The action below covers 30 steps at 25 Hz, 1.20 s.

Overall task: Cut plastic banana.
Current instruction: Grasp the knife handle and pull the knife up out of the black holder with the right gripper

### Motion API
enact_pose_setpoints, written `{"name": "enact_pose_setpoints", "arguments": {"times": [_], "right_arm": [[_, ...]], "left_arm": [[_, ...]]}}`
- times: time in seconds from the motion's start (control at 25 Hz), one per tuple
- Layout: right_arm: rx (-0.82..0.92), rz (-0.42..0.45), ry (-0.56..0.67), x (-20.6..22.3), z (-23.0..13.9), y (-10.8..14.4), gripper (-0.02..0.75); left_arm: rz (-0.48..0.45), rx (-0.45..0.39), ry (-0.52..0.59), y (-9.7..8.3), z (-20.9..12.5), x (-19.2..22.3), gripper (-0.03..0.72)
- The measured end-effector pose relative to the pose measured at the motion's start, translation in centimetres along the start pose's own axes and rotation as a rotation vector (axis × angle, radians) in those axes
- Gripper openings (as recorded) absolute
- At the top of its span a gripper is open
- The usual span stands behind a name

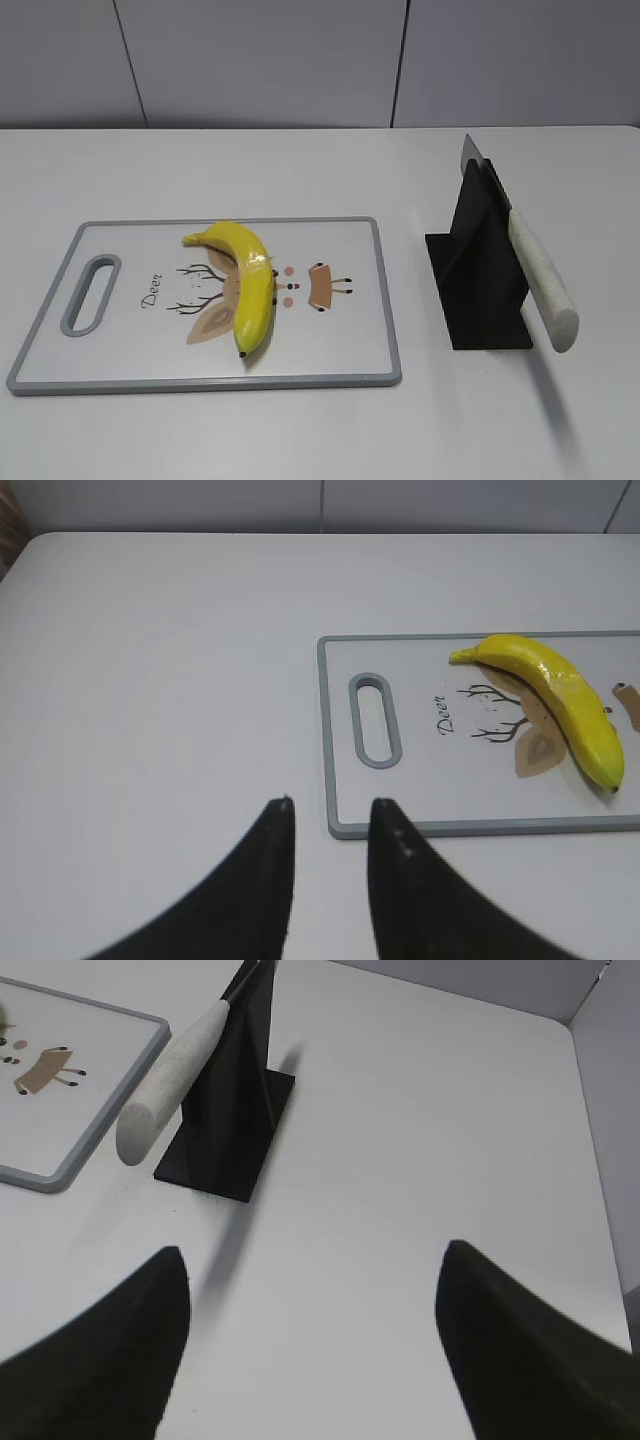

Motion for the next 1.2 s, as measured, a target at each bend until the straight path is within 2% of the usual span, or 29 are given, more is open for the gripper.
{"name": "enact_pose_setpoints", "arguments": {"times": [0.08, 0.12, 0.2, 0.24, 0.32, 0.76, 1.2], "right_arm": [[0.0, 0.0, 0.0, 0.0, 0.0, 0.0, 0.582], [0.0, 0.0, 0.0, 0.0, 0.0, 0.0, 0.582], [0.0, 0.0, 0.0, 0.0, 0.0, 0.0, 0.582], [0.0, 0.0, 0.0, 0.0, 0.0, 0.0, 0.582], [0.0, 0.0, 0.0, 0.0, 0.0, 0.0, 0.582], [0.0, 0.0, -0.001, 0.0, 0.02, 0.0, 0.582], [0.001, 0.001, -0.001, 0.0, 0.02, 0.01, 0.582]], "left_arm": [[-0.008, -0.005, -0.002, -0.12, 0.03, 0.0, 0.294], [-0.013, -0.008, -0.003, -0.21, 0.04, 0.0, 0.345], [-0.019, -0.011, -0.004, -0.3, 0.06, 0.0, 0.529], [-0.019, -0.012, -0.004, -0.31, 0.07, 0.0, 0.59], [-0.019, -0.012, -0.004, -0.31, 0.07, 0.0, 0.641], [-0.02, -0.012, -0.004, -0.32, 0.07, 0.0, 0.591], [-0.02, -0.012, -0.004, -0.33, 0.07, 0.0, 0.584]]}}
Point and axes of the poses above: a point on each arm's last joint axis where the gripper is mounted, x pointing out along that axis toward the gripper, y along the wrist's bending axis when the last joint is at zero, z = x × y, the point moved 7 cm from there along x, pointing out along that axis toward the gripper, and after that the axes turned 1 degree about x, right-handed, at the moved point
